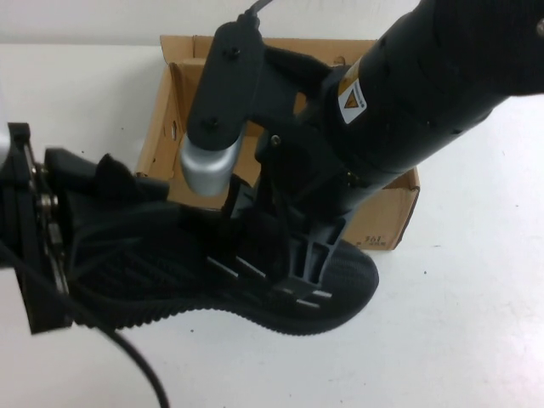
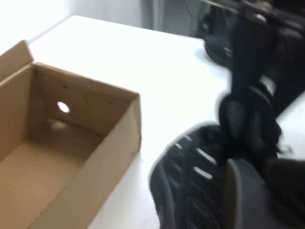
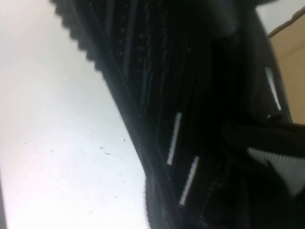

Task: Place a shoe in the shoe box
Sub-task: Place the shoe in the shoe box

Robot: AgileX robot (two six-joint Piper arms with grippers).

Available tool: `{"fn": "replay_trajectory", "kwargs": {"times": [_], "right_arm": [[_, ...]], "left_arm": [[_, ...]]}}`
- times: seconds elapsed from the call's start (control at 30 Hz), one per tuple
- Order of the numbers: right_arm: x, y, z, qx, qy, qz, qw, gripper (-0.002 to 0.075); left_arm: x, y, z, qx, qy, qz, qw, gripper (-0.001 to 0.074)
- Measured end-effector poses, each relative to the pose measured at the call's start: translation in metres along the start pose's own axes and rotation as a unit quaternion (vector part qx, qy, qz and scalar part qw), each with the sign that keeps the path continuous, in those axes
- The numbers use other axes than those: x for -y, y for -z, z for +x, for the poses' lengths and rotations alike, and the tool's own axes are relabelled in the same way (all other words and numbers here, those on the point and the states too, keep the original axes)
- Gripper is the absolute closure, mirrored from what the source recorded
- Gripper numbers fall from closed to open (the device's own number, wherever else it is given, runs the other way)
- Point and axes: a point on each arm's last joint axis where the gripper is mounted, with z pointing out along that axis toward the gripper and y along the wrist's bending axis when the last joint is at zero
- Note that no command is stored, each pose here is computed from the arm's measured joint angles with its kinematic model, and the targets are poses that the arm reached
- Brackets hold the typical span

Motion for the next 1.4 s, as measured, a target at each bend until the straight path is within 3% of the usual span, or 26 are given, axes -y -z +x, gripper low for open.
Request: {"fn": "replay_trajectory", "kwargs": {"times": [0.07,0.17,0.23,0.3,0.4,0.47,0.53,0.7,0.8,0.93,1.4], "right_arm": [[0.0,-0.001,0.0,-0.003,-0.003,-0.001,1.0,0.0703],[0.001,-0.005,0.004,-0.023,-0.003,0.001,1.0,0.0706],[0.004,-0.007,0.006,-0.037,0.001,0.01,0.999,0.0706],[0.008,-0.01,0.008,-0.046,-0.002,0.019,0.999,0.0706],[0.022,-0.015,0.015,-0.059,-0.018,0.028,0.998,0.0706],[0.037,-0.017,0.023,-0.068,-0.033,0.038,0.996,0.0706],[0.054,-0.017,0.03,-0.073,-0.041,0.051,0.995,0.0707],[0.088,-0.008,0.034,-0.068,-0.03,0.09,0.993,0.0708],[0.103,-0.002,0.029,-0.055,-0.019,0.111,0.992,0.0708],[0.125,-0.007,0.018,-0.045,-0.008,0.132,0.99,0.0708],[0.201,-0.082,0.002,-0.036,0.007,0.202,0.979,0.0709]], "left_arm": [[-0.003,0.0,-0.002,0.013,0.029,-0.017,0.999,0.0524],[-0.012,0.002,-0.006,0.029,0.088,-0.066,0.994,0.0252],[-0.019,0.003,-0.006,0.039,0.134,-0.105,0.985,0.013],[-0.026,0.005,-0.006,0.052,0.177,-0.142,0.973,0.0079],[-0.036,0.008,-0.006,0.072,0.221,-0.192,0.954,0.0071],[-0.04,0.011,-0.006,0.081,0.244,-0.217,0.942,0.009],[-0.044,0.012,-0.004,0.083,0.269,-0.235,0.931,0.0167],[-0.043,0.013,0.004,0.042,0.287,-0.242,0.926,0.0577],[-0.042,0.013,0.01,0.008,0.276,-0.242,0.93,0.0686],[-0.04,0.013,0.015,-0.027,0.272,-0.24,0.932,0.0724],[-0.038,0.005,0.026,-0.081,0.289,-0.195,0.934,0.0733]]}}
